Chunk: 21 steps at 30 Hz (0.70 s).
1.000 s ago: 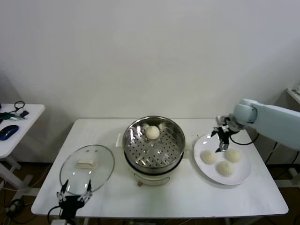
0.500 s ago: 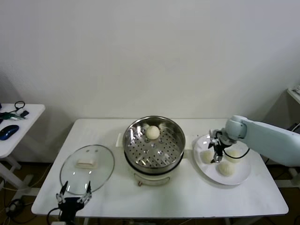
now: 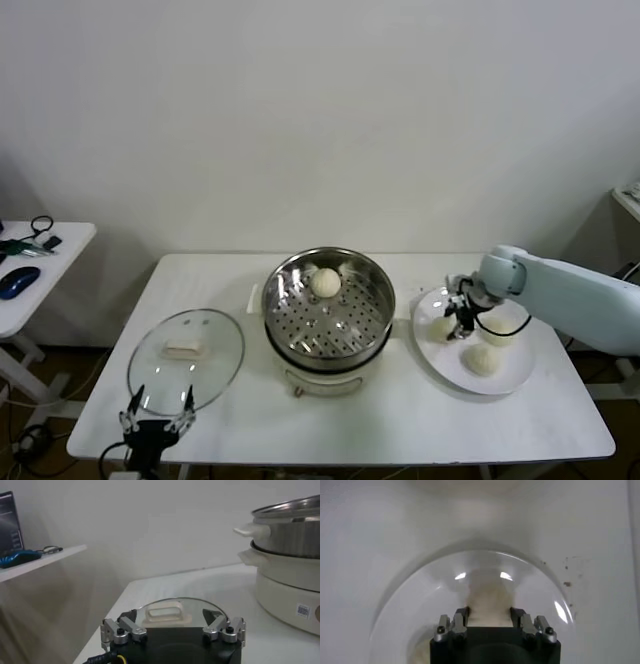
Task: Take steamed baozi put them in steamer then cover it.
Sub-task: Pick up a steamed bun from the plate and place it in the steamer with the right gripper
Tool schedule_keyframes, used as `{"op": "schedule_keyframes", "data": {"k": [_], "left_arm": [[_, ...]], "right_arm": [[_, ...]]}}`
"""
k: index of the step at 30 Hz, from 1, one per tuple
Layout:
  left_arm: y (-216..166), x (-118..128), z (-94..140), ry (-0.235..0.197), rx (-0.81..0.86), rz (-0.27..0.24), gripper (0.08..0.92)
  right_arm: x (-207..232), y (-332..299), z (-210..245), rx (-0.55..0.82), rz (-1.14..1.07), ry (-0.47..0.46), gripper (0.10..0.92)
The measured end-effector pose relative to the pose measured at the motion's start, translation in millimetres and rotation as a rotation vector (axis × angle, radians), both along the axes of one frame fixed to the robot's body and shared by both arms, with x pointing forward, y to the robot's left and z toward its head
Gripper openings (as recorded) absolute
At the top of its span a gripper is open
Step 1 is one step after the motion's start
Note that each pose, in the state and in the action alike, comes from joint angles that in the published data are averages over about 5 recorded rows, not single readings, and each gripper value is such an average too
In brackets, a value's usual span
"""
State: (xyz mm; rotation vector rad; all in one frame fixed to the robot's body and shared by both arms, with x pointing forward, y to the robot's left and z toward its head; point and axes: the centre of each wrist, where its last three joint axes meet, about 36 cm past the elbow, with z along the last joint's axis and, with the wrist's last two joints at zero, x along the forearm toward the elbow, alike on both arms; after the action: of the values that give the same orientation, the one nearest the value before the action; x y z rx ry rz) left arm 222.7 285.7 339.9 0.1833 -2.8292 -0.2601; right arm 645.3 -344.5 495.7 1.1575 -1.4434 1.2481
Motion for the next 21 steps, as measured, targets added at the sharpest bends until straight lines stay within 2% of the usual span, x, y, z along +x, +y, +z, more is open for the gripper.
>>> {"op": "schedule_keyframes", "data": {"k": [8, 14, 17, 21], "left_arm": [[0, 4, -2, -0.001, -0.003, 0.002, 0.823], [-3, 8, 0, -0.009, -0.009, 0.0, 0.823], [-3, 9, 0, -0.012, -0.011, 0.0, 0.823], [-4, 9, 1, -0.014, -0.01, 0.0, 0.823]], "right_arm": [[22, 32, 121, 0.027, 0.078, -0.059, 0.577], [14, 87, 214, 0.108, 0.14, -0.117, 0.577], [2, 122, 237, 0.146, 0.171, -0.125, 0.577], [-14, 171, 246, 0.177, 0.208, -0.122, 0.577]]}}
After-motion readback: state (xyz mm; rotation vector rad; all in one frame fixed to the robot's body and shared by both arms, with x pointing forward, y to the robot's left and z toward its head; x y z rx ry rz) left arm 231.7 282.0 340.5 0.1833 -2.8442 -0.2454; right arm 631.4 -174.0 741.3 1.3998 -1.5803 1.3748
